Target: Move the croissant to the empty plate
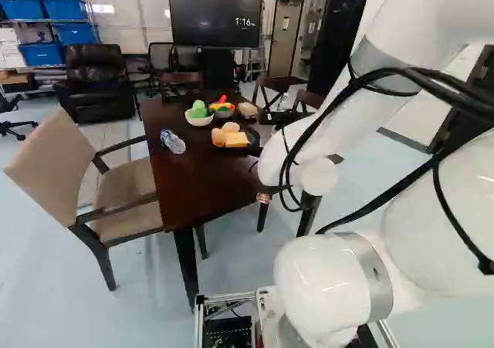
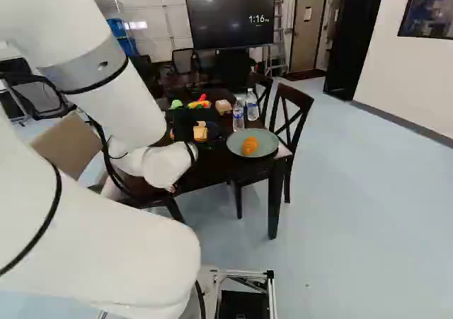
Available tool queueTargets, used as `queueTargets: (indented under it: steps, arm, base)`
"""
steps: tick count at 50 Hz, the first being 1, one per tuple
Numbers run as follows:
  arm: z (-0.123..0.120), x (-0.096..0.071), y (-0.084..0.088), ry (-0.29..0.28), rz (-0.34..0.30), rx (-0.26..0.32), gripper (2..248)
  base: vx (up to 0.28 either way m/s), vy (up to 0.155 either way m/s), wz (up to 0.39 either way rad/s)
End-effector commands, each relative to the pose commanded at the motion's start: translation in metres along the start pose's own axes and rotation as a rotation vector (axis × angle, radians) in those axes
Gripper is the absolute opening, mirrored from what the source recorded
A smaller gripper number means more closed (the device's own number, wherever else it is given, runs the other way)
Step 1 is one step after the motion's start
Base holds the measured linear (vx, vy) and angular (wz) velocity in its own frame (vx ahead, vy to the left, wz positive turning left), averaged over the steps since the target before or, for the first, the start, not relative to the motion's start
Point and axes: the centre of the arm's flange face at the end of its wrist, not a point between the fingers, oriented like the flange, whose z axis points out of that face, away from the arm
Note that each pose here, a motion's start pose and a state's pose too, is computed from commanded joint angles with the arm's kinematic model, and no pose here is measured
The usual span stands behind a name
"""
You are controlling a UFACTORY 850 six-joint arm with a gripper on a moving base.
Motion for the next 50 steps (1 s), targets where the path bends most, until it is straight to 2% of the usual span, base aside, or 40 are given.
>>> queueTargets:
  steps: [23, 50]
  arm:
    - [-0.009, -0.010, 0.003, 0.038, 0.006, -0.012, 247]
    - [-0.011, -0.012, 0.003, 0.044, 0.006, -0.014, 247]
  base:
    - [0.000, 0.000, 0.000]
    - [0.000, 0.000, 0.000]
